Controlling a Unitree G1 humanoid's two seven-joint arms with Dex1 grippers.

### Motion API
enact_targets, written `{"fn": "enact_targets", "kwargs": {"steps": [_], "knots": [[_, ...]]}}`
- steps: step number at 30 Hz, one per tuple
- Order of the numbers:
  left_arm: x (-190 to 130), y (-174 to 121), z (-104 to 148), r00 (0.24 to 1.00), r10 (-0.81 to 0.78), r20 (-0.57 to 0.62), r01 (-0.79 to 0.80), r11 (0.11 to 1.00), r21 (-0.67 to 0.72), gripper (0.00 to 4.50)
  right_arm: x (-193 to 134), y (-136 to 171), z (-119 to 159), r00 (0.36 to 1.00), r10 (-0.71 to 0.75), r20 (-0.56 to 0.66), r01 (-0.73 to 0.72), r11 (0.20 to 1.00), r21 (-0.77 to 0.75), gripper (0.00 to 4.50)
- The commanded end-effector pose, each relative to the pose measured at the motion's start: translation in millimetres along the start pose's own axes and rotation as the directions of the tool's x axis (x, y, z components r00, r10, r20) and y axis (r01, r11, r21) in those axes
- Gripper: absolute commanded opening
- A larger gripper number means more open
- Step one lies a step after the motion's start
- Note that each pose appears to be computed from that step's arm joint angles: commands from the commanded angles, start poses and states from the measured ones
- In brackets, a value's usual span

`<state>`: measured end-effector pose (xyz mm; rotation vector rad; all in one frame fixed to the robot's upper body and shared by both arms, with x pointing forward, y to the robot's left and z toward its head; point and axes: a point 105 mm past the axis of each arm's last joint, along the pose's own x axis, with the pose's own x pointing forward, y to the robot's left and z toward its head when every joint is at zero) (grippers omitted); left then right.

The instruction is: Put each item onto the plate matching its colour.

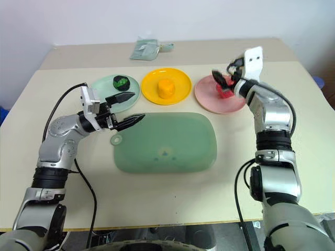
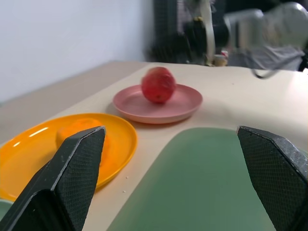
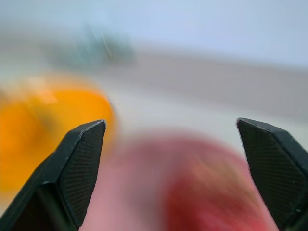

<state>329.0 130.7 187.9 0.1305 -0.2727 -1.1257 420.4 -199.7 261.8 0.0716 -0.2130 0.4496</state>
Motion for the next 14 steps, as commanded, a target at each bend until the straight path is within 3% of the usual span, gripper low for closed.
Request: {"fn": "enact_targets", "kwargs": {"steps": [1, 4, 9, 14], "knots": [[-20.0, 2.9, 17.8, 0.998, -0.016, 0.053, 0.015, 0.999, 0.030, 4.50, -19.5, 56.7, 41.7, 0.938, 0.287, 0.195, -0.269, 0.957, -0.113, 4.46], [-32.3, 3.3, 20.3, 0.998, -0.039, 0.040, 0.038, 0.999, 0.024, 4.50, -36.0, 94.0, 27.7, 0.874, 0.474, 0.107, -0.451, 0.873, -0.186, 4.46], [-39.6, 5.4, 23.6, 0.999, -0.049, 0.003, 0.049, 0.998, 0.049, 4.50, -75.6, 126.6, -22.5, 0.735, 0.658, -0.164, -0.677, 0.697, -0.236, 4.46], [-36.4, 3.3, 28.0, 0.999, -0.038, 0.003, 0.038, 0.998, 0.053, 4.50, -77.8, 127.6, -26.9, 0.744, 0.648, -0.165, -0.667, 0.702, -0.249, 4.46]]}}
